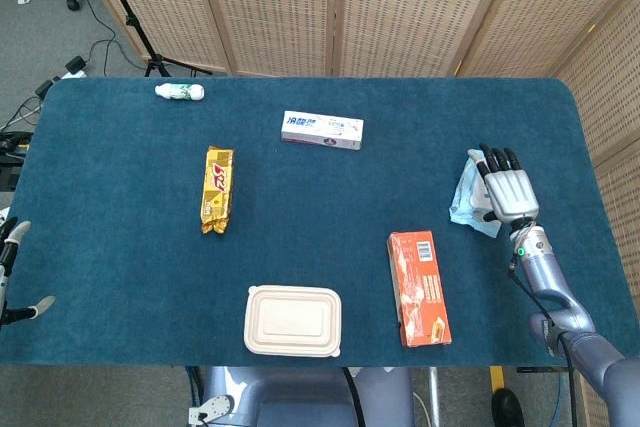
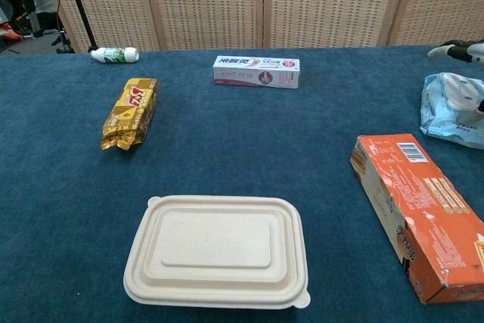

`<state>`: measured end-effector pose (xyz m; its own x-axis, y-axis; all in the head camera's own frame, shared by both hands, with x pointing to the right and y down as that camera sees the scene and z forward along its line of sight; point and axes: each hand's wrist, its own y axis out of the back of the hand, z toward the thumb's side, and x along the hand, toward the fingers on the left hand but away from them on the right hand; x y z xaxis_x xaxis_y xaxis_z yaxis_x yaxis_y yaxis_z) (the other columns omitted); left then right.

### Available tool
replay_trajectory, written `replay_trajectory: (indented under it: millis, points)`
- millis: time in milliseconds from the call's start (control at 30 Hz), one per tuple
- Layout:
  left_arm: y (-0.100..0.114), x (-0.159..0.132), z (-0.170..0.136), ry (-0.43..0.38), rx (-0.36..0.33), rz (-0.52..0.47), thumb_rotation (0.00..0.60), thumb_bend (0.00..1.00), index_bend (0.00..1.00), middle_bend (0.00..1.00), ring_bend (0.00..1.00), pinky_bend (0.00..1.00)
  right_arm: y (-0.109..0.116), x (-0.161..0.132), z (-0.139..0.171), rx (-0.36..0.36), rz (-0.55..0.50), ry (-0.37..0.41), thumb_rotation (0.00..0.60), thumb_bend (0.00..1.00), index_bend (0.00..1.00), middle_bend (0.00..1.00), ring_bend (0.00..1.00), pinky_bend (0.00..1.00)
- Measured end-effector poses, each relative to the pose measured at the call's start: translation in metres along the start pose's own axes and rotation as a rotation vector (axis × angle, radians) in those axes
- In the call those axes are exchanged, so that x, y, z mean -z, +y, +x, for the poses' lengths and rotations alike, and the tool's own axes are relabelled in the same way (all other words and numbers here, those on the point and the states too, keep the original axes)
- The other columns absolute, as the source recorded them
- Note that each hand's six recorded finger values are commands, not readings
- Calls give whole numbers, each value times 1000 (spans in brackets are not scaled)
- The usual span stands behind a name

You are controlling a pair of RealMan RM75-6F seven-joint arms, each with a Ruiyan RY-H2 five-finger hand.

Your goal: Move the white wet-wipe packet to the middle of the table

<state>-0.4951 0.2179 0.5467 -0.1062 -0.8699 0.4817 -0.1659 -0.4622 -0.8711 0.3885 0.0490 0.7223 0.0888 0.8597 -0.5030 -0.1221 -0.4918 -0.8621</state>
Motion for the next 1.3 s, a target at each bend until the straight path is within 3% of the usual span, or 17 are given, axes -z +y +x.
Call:
replay_trajectory:
  millis: [67, 133, 167, 233, 300, 400, 600, 733, 1000, 1133, 1233, 1300]
  points:
    - [0, 0, 0, 2, 0, -4, 600, 0, 0, 0, 0, 0, 0, 1, -6, -4, 7, -18, 600, 113, 0, 0, 0, 0]
    - [1, 1, -1, 7, -2, -6, 600, 0, 0, 0, 0, 0, 1, -1, -12, -8, 1, -25, 600, 178, 0, 0, 0, 0]
    - [1, 2, -1, 10, -4, -8, 600, 0, 0, 0, 0, 0, 2, -1, -13, -7, -7, -24, 600, 280, 0, 0, 0, 0]
    - [2, 4, -1, 16, -6, -12, 600, 0, 0, 0, 0, 0, 5, -4, -12, 2, -42, -12, 600, 609, 0, 0, 0, 0]
    - [2, 5, -2, 21, -6, -13, 600, 0, 0, 0, 0, 0, 11, -7, -11, 15, -75, 7, 600, 838, 0, 0, 0, 0]
    - [3, 6, -2, 20, -6, -14, 600, 0, 0, 0, 0, 0, 27, -9, -6, 42, -123, 42, 600, 985, 0, 0, 0, 0]
    - [2, 3, -3, 7, -3, -11, 600, 0, 0, 0, 0, 0, 64, -5, 9, 79, -216, 73, 600, 1000, 0, 0, 0, 1]
    - [2, 1, -4, -1, -1, -10, 600, 0, 0, 0, 0, 0, 78, 13, 17, 53, -362, 12, 600, 1000, 0, 0, 0, 28]
    - [2, 1, -4, -10, 0, -15, 600, 0, 0, 0, 0, 0, 52, 44, 23, -134, -737, -182, 600, 1000, 0, 0, 0, 39]
    - [2, 1, -4, -11, 2, -16, 600, 0, 0, 0, 0, 0, 34, 50, 27, -262, -922, -278, 600, 1000, 0, 0, 0, 42]
    - [2, 1, -4, -11, 4, -14, 600, 0, 0, 0, 0, 0, 24, 53, 29, -339, -1011, -334, 600, 1000, 0, 0, 0, 42]
    - [1, 1, -4, -11, 5, -12, 600, 0, 0, 0, 0, 0, 23, 58, 27, -353, -1036, -359, 600, 1000, 0, 0, 0, 42]
